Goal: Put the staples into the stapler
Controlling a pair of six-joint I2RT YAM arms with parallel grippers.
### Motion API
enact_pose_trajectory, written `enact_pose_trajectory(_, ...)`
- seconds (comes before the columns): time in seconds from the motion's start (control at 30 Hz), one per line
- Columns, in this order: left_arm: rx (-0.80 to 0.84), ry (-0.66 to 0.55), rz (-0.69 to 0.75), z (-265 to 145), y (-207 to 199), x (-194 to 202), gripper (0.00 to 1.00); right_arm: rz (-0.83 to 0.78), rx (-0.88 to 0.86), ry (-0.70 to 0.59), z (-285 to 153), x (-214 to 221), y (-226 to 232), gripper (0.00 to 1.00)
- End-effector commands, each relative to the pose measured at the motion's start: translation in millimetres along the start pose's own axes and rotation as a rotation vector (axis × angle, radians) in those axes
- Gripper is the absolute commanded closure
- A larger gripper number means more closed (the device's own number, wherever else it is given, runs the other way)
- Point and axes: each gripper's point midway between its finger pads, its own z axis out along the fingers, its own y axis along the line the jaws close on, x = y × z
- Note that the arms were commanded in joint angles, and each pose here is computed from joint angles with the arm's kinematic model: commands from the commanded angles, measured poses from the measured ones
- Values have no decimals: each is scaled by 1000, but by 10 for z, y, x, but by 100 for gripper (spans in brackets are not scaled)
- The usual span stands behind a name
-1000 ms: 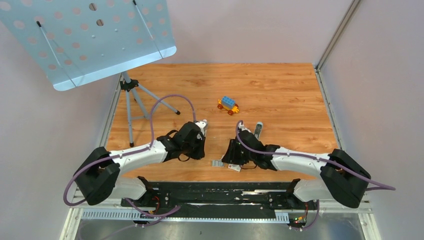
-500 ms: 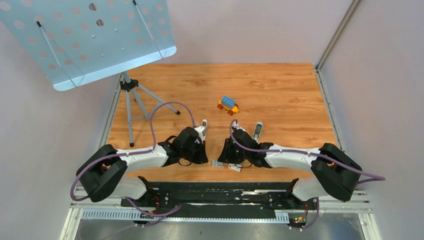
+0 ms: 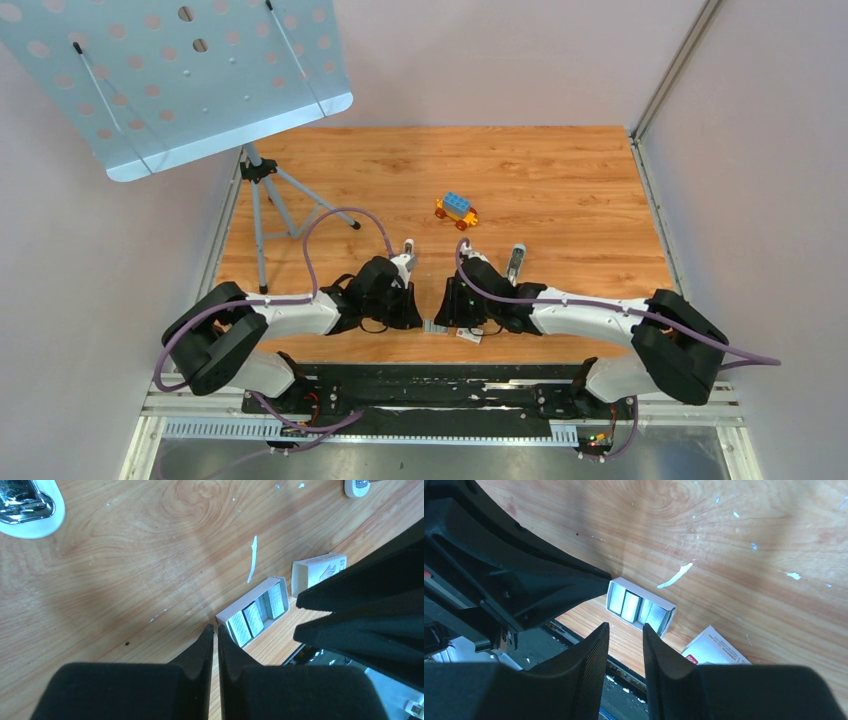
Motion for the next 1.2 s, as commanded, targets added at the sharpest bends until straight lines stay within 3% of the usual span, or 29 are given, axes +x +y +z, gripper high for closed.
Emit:
enact_pose_trajectory(0.0,31,-3,-11,19,-58,40,92,-61,35,14,3,45,78,66)
enact_pose_trajectory(0.4,68,6,-27,27,-156,162,92,-165,166,17,12,83,17,66)
enact_pose_trajectory(0.63,30,-5,-30,9,-76,171,87,-183,177,25,53,121,-10,67)
enact_pose_trajectory(1.17,32,-135,-56,-148,-162,-96,80,-194,185,40,161,155,-45,69)
